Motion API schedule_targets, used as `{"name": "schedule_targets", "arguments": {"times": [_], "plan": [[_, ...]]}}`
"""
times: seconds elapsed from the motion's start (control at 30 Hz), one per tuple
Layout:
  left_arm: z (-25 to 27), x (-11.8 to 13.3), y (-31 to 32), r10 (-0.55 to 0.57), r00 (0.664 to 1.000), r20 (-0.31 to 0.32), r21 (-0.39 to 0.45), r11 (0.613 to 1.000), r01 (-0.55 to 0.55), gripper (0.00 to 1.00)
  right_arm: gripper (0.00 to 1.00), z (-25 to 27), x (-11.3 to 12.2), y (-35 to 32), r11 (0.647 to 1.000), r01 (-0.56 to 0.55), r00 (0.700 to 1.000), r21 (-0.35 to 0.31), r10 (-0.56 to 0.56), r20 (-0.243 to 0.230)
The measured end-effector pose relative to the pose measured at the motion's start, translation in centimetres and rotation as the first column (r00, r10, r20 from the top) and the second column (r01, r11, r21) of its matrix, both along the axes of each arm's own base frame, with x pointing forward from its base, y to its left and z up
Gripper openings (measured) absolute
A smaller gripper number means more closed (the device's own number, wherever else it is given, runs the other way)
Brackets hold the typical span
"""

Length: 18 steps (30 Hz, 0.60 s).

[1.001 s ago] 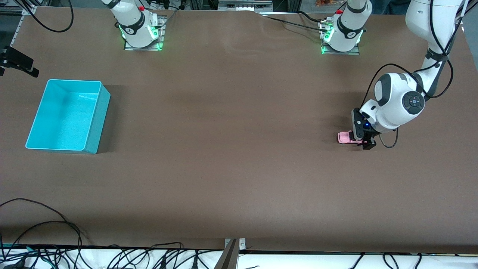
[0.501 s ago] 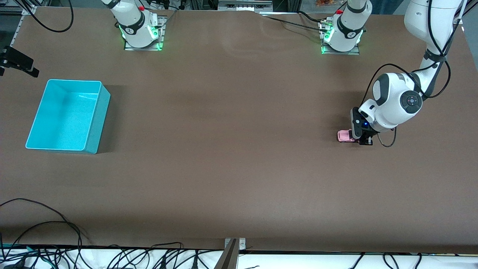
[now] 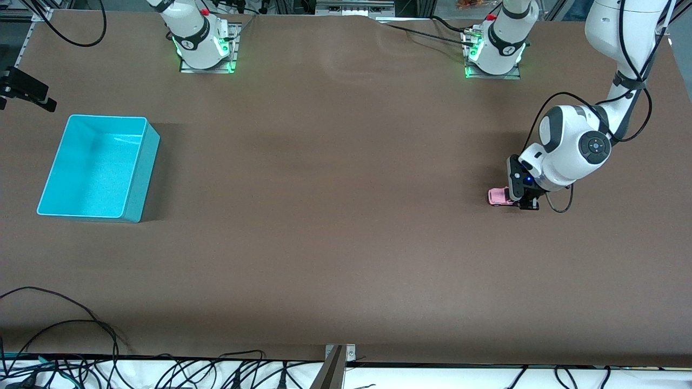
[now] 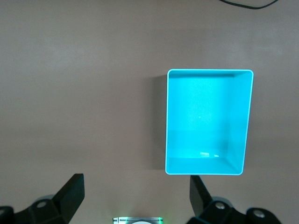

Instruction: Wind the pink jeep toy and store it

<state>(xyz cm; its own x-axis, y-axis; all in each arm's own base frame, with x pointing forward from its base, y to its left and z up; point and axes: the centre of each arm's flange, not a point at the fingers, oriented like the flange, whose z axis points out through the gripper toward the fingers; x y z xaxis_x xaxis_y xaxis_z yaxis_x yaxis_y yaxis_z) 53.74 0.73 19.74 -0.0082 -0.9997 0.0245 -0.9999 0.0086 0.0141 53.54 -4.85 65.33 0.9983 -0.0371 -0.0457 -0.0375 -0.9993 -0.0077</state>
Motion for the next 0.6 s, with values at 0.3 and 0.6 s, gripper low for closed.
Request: {"name": "schedule_targets", "arguments": {"times": [0.3, 0.6], "plan": [[0.0, 0.0, 1.4, -0.003, 1.000, 0.001, 0.000, 1.000, 0.003, 0.51, 1.00, 0.0, 0.0, 0.0, 1.000, 0.000, 1.000, 0.000, 0.000, 0.000], [0.0, -0.1, 7.3, -0.023, 1.000, 0.009, 0.001, 1.000, 0.023, 0.51, 1.00, 0.0, 0.0, 0.0, 1.000, 0.000, 1.000, 0.000, 0.000, 0.000]]}}
